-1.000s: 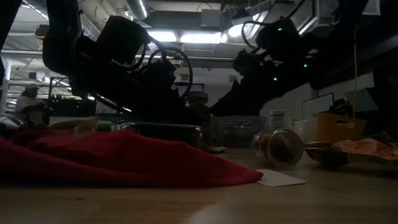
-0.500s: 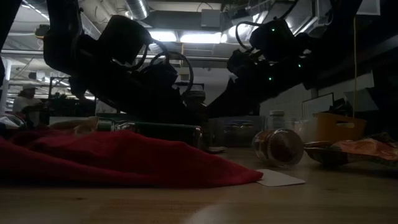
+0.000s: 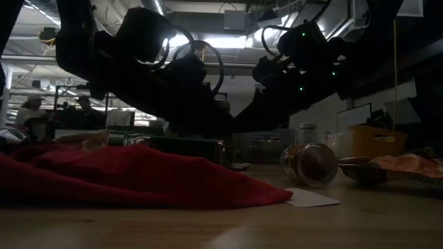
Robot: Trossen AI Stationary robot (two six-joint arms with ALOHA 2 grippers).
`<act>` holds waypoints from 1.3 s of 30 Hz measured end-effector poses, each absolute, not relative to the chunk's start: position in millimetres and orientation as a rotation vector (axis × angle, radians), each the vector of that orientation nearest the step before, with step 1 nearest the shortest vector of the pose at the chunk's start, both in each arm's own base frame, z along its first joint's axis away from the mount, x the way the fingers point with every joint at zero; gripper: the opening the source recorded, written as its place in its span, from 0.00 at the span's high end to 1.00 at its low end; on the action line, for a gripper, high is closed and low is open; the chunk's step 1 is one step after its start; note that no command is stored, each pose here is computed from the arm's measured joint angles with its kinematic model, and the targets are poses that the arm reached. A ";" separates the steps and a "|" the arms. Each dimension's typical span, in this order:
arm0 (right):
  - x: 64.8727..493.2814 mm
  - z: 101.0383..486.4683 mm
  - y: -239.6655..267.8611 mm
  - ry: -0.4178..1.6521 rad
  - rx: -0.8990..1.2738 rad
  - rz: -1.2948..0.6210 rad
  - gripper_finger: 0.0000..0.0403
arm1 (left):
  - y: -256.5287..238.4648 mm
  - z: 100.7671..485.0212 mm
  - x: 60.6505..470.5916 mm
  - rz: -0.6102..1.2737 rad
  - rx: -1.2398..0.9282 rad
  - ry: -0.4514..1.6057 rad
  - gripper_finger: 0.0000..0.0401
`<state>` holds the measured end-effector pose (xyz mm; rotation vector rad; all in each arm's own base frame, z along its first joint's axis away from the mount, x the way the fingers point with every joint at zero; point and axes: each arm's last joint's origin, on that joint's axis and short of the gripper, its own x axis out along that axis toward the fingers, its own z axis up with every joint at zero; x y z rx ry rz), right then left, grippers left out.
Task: Sort spices by type
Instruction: Put the green seasoning bottle into the blue transparent bin
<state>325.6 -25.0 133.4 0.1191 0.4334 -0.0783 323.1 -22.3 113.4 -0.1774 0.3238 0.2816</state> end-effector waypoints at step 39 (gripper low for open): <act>323.1 128.6 -24.8 0.487 0.118 -0.081 0.45 | -21.4 196.5 310.5 0.271 -0.218 0.350 0.36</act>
